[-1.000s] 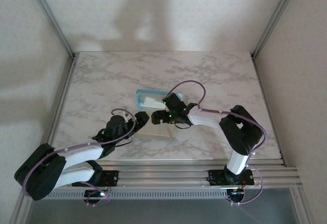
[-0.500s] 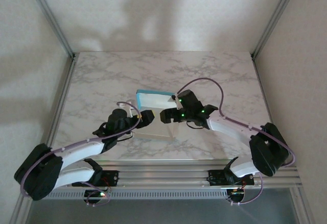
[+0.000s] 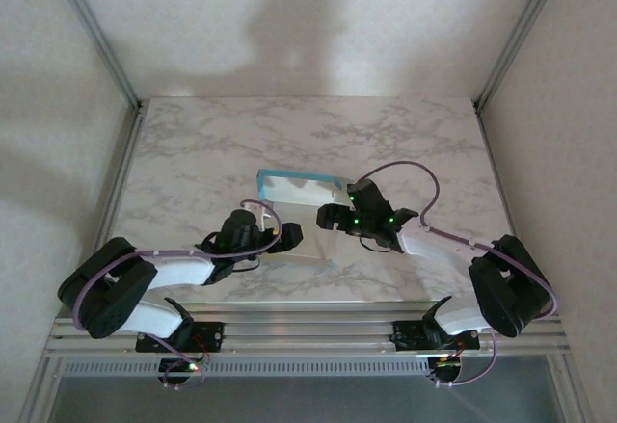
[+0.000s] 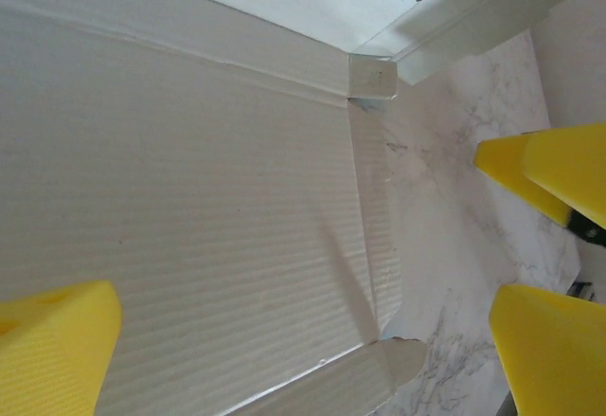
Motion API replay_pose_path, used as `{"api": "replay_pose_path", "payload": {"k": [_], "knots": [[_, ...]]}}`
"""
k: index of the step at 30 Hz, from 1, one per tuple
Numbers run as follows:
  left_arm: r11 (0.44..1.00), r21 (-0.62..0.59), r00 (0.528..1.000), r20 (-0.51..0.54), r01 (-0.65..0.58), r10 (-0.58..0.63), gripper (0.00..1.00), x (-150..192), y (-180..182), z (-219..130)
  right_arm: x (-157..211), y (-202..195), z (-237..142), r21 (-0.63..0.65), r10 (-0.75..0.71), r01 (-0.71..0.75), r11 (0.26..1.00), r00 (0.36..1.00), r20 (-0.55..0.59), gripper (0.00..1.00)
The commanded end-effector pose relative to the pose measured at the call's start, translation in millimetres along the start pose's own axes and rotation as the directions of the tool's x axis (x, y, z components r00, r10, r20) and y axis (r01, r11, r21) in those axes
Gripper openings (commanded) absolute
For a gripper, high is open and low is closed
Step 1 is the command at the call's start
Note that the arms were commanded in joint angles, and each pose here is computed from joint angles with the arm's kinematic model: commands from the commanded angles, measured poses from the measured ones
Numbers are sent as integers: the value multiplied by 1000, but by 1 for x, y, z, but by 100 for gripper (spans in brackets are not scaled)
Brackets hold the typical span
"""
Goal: Fold the paper box
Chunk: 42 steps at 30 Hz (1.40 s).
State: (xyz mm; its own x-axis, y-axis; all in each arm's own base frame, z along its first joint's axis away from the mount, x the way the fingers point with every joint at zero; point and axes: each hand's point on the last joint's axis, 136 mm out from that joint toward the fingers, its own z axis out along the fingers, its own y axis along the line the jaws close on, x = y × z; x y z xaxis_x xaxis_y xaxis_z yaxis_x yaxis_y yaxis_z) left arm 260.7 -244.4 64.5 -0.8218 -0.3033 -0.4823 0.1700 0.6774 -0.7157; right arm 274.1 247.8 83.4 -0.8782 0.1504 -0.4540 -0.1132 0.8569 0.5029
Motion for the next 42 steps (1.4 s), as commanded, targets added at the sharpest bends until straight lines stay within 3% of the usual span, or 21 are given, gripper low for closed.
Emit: {"api": "replay_pose_path", "payload": {"k": [1,9,25,42], "knots": [[993,9,988,95,122,-122,99,-6,4,-1,-18,0,9,-4,69,-69,998,993,91,93],[973,-4,961,157,230,-226,99,-4,12,-8,-34,-6,25,-31,171,-169,985,973,157,92],[971,31,960,146,235,-237,99,3,-2,-6,-39,-20,43,7,245,-250,968,951,190,90],[951,74,938,157,300,-308,99,3,-10,-1,-46,-24,54,-39,292,-292,956,923,252,85]]}}
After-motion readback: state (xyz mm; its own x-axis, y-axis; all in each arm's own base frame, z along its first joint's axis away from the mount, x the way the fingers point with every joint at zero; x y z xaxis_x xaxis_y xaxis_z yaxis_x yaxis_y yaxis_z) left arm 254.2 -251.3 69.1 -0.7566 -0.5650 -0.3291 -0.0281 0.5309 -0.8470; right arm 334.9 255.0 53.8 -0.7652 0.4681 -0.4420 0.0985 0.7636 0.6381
